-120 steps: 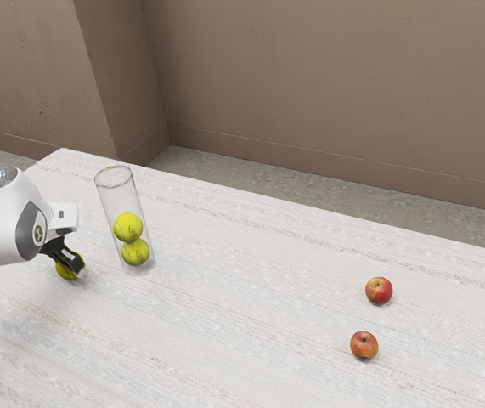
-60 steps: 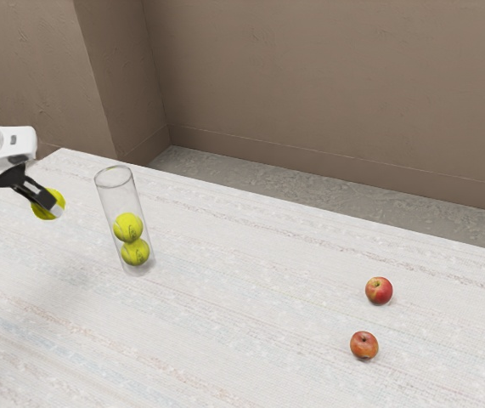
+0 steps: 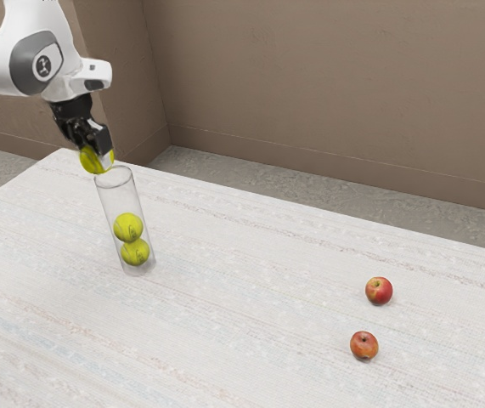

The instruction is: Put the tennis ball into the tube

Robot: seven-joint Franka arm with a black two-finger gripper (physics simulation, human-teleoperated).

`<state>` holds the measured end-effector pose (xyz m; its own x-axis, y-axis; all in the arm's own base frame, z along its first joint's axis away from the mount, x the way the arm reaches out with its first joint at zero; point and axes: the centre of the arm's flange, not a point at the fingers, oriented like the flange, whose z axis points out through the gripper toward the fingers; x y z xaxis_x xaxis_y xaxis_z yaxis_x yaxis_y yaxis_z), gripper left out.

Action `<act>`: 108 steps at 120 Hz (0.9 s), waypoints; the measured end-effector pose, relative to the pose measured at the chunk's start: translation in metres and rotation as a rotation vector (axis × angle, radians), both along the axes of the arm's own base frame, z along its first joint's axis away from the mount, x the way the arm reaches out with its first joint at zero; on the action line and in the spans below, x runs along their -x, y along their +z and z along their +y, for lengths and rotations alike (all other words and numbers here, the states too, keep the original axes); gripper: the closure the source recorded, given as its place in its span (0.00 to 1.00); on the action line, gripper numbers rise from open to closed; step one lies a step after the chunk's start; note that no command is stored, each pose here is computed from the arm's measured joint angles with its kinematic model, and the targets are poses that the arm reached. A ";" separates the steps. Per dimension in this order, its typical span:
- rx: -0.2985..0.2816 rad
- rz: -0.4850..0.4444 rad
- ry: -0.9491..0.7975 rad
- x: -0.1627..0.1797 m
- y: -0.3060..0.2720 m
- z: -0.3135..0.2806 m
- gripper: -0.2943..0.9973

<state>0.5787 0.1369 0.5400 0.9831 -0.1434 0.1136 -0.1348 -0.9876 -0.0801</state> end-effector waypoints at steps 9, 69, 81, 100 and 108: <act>0.003 0.046 0.048 -0.006 -0.008 -0.001 0.67; 0.023 0.131 0.216 -0.022 -0.021 -0.021 0.29; 0.029 0.117 0.202 -0.014 0.000 -0.040 0.27; 0.030 0.071 0.063 -0.003 0.058 -0.124 0.25; 0.036 0.039 0.017 -0.001 0.085 -0.148 0.24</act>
